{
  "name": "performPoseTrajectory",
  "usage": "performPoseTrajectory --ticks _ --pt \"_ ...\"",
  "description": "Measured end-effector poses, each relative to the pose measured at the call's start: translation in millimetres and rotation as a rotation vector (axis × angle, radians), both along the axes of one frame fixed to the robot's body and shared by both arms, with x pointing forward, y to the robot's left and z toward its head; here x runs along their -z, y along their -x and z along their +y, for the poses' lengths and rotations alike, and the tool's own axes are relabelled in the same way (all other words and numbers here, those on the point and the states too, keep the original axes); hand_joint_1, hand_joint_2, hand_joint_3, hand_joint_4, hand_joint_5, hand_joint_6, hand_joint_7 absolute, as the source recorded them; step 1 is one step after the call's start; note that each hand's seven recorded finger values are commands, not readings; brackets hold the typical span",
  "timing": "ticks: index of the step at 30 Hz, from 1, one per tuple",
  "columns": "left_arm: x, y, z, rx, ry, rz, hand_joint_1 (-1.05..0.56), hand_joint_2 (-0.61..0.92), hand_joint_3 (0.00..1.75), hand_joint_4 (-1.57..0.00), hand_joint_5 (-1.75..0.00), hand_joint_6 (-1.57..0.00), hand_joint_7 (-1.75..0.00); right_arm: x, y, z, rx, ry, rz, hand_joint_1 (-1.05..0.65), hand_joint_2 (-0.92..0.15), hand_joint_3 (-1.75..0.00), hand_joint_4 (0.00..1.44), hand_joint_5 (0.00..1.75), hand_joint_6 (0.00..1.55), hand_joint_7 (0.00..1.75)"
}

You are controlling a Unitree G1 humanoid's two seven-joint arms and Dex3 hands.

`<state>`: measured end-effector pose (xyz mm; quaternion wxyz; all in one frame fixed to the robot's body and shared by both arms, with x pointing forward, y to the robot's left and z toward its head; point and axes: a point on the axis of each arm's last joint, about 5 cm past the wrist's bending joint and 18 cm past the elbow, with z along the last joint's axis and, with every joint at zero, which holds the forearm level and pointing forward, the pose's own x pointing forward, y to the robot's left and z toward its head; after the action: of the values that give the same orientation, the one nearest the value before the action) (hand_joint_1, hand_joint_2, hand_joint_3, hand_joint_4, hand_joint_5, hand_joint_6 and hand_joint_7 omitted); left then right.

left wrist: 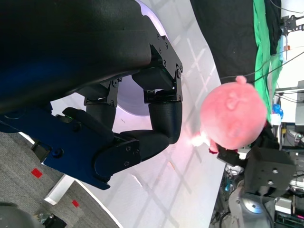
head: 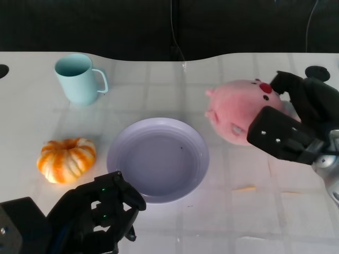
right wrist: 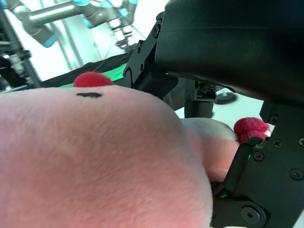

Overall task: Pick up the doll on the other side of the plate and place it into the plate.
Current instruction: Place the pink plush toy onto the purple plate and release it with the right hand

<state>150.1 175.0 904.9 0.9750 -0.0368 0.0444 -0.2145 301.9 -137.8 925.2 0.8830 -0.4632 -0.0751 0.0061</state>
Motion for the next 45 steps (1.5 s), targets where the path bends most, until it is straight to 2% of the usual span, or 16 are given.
performPoseTrajectory --ticks 5,9,14,19,21,22,26,32,36,38,40,42,43,45 --pt "1.5 -0.3 -0.7 0.000 -0.001 0.007 -0.34 0.65 0.97 -0.61 -1.75 -0.65 -1.41 -10.0 -3.7 15.6 -0.069 0.009 -0.014 -0.19 -0.36 -1.29 0.93 1.75 0.86 1.58" --pt "2.1 -0.9 -3.3 0.008 0.001 0.008 -0.32 0.64 0.99 -0.62 -1.75 -0.65 -1.42 -18.5 -7.5 34.6 -0.140 0.029 -0.020 -0.21 -0.40 -1.20 0.91 1.73 0.91 1.34" --pt "2.6 -1.0 -6.1 0.002 0.001 0.009 -0.32 0.60 1.04 -0.63 -1.75 -0.66 -1.42 -29.0 -11.9 58.1 -0.211 0.039 -0.028 -0.21 -0.42 -1.18 0.92 1.74 0.92 1.34" --pt "3.1 -1.1 -8.2 -0.001 0.009 0.015 -0.32 0.59 1.06 -0.64 -1.75 -0.66 -1.43 -31.3 -11.4 77.6 -0.273 0.041 -0.023 -0.22 -0.43 -1.19 0.91 1.72 0.92 1.27" --pt "3.1 -1.2 -8.9 0.001 0.009 0.015 -0.32 0.58 1.07 -0.65 -1.75 -0.67 -1.43 -30.7 -10.7 84.0 -0.293 0.043 -0.016 -0.22 -0.44 -1.14 0.89 1.68 0.96 1.04" --pt "3.1 -1.2 -9.1 0.002 0.005 0.015 -0.32 0.58 1.07 -0.65 -1.75 -0.67 -1.43 -30.4 -10.2 86.9 -0.303 0.044 -0.012 -0.21 -0.44 -1.12 0.89 1.67 0.97 1.01" --pt "3.2 -1.2 -10.0 0.004 0.004 0.014 -0.33 0.58 1.07 -0.66 -1.75 -0.67 -1.43 -25.2 -6.8 102.6 -0.352 0.048 0.020 -0.20 -0.48 -1.05 0.90 1.74 0.91 1.24" --pt "3.1 -1.2 -10.0 0.004 0.004 0.011 -0.34 0.58 1.07 -0.67 -1.75 -0.68 -1.42 -17.8 -2.4 121.6 -0.403 0.043 0.062 -0.19 -0.50 -1.03 0.90 1.75 0.87 1.35" --pt "3.0 -1.2 -10.1 0.005 0.002 0.010 -0.35 0.58 1.06 -0.67 -1.75 -0.69 -1.41 -14.1 0.7 131.7 -0.424 0.041 0.095 -0.19 -0.52 -1.00 0.93 1.75 0.78 1.59" --pt "3.0 -1.1 -10.3 0.006 -0.003 0.010 -0.36 0.58 1.06 -0.67 -1.75 -0.70 -1.40 -12.7 2.2 135.6 -0.430 0.043 0.102 -0.18 -0.52 -0.98 0.93 1.75 0.76 1.61" --pt "3.0 -1.1 -10.6 0.007 -0.007 0.009 -0.35 0.58 1.06 -0.66 -1.75 -0.71 -1.39 -12.0 3.6 139.0 -0.435 0.041 0.110 -0.18 -0.54 -0.92 0.90 1.75 0.77 1.49" --pt "3.0 -1.1 -10.8 0.008 -0.007 0.009 -0.35 0.58 1.06 -0.66 -1.75 -0.71 -1.39 -11.5 4.6 141.4 -0.437 0.041 0.118 -0.18 -0.58 -0.79 0.88 1.75 0.82 1.27" --pt "3.0 -1.1 -10.8 0.008 -0.007 0.008 -0.35 0.57 1.06 -0.66 -1.75 -0.71 -1.39 -11.4 4.8 141.8 -0.437 0.043 0.125 -0.18 -0.62 -0.68 0.85 1.74 0.84 1.14" --pt "2.9 -1.0 -10.9 0.008 -0.007 0.006 -0.36 0.57 1.06 -0.66 -1.75 -0.72 -1.39 -11.1 4.9 142.2 -0.434 0.049 0.143 -0.21 -0.75 -0.30 0.83 1.62 0.93 0.71"
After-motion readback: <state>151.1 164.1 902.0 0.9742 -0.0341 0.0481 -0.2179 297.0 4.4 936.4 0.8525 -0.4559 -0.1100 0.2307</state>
